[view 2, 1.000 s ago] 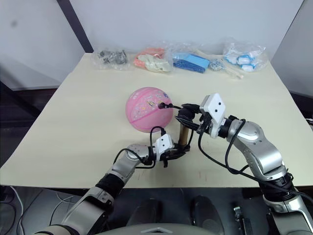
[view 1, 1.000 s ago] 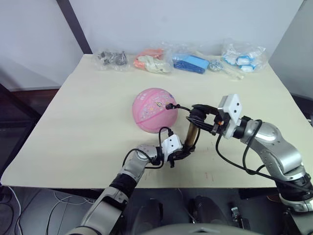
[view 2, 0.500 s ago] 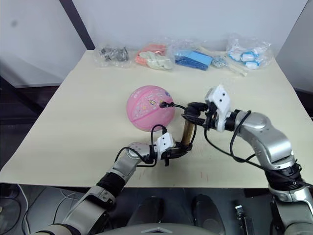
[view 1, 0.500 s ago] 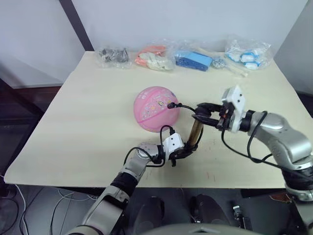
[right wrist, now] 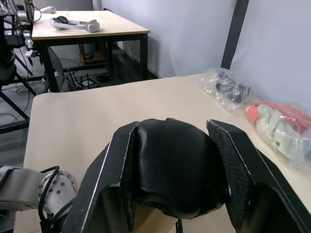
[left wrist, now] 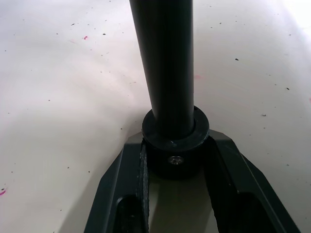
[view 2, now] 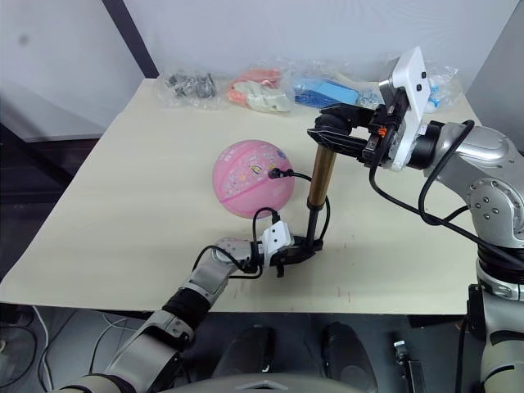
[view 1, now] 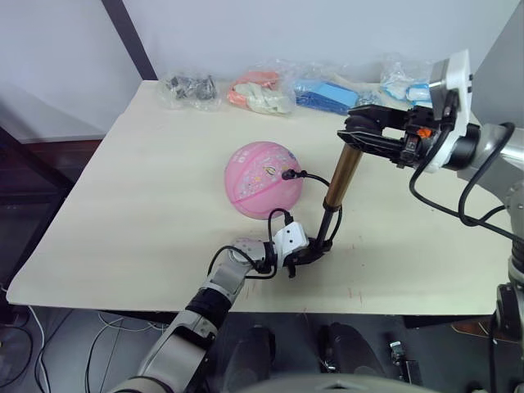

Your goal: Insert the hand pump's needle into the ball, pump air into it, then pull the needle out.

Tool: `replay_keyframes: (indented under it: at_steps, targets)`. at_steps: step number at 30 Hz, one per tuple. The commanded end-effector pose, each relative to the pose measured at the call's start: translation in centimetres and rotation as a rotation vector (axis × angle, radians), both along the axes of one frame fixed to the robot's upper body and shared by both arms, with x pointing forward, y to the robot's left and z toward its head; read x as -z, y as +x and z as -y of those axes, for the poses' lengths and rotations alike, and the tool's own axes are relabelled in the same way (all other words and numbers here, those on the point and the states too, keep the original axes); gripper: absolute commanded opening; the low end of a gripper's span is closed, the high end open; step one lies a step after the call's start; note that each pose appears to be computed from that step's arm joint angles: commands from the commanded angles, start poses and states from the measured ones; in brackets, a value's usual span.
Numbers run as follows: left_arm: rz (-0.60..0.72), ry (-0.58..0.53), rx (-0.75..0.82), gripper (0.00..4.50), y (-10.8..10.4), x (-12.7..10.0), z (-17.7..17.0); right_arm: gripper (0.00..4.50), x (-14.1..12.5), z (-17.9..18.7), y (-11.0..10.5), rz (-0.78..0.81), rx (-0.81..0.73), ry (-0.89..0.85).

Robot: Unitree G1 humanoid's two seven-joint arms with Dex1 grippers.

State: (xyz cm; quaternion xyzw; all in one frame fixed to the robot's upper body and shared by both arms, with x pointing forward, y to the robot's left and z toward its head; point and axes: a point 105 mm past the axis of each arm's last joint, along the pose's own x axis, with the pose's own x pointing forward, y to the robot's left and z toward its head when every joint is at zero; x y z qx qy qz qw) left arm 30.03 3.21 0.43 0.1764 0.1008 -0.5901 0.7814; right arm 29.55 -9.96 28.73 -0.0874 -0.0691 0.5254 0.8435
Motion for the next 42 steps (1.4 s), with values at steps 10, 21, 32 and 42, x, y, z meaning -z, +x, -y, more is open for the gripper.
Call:
replay_keyframes:
  at_steps: [10, 21, 32, 42]
  targets:
    - [-0.121, 0.127, -0.019, 1.07, -1.9, 3.9, -2.1, 1.65, 11.7, -1.7, 0.3, -0.144, 0.047, -0.095]
    - [-0.119, 0.127, -0.03, 1.07, -2.0, 3.8, -2.2, 1.65, 23.8, -3.9, -2.8, -0.345, 0.039, -0.195]
    - [-0.12, 0.128, -0.026, 1.07, -2.1, 3.7, -2.1, 1.65, 8.8, -1.4, 1.4, -0.009, 0.076, -0.048]
    - [-0.125, 0.127, -0.029, 1.07, -2.0, 3.9, -2.0, 1.65, -2.4, 1.0, 0.8, 0.17, 0.078, 0.035]
